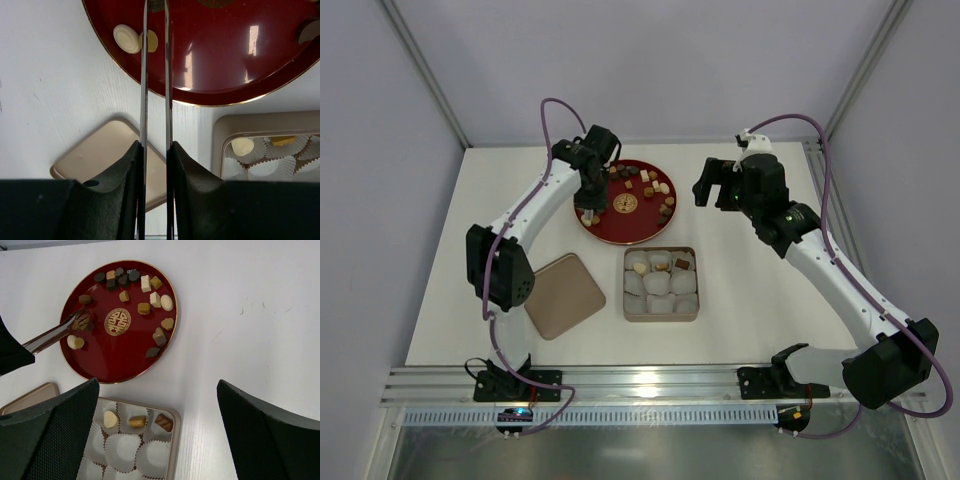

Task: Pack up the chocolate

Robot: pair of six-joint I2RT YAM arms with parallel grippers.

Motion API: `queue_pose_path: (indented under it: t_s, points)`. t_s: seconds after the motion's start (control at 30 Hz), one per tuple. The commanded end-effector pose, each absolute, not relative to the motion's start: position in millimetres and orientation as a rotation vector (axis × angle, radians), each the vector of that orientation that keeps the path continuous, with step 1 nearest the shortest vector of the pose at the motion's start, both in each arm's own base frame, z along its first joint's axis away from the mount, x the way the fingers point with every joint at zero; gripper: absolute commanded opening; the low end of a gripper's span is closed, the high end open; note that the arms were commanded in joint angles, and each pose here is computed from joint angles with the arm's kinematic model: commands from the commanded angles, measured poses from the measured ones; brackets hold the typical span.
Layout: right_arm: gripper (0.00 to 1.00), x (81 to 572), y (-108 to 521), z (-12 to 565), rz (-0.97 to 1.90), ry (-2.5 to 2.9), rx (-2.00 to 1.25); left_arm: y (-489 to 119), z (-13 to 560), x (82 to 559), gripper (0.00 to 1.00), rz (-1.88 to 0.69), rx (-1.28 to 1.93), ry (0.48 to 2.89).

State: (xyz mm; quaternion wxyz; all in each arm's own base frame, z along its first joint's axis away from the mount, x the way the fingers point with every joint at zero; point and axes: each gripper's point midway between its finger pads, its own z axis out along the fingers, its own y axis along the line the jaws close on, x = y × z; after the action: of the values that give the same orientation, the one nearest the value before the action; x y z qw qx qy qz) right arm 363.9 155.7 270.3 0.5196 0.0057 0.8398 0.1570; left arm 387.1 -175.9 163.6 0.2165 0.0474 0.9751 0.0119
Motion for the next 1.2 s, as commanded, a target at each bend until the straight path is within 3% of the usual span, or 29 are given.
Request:
queue_pose_path:
  t_s: [0.0,0.63,1.17]
  points:
    - [1.00,366,155,283,0.391,1.968,0.026,-177,189,390,0.27,-0.010,0.135,2.643]
    - [1.00,366,156,284,0.398,1.965,0.025,-207,223,346,0.26,-0.102,0.222,2.603]
    - [1.00,366,155,284,0.396,1.963,0.028,-234,240,268,0.26,-0.202,0.352,2.599]
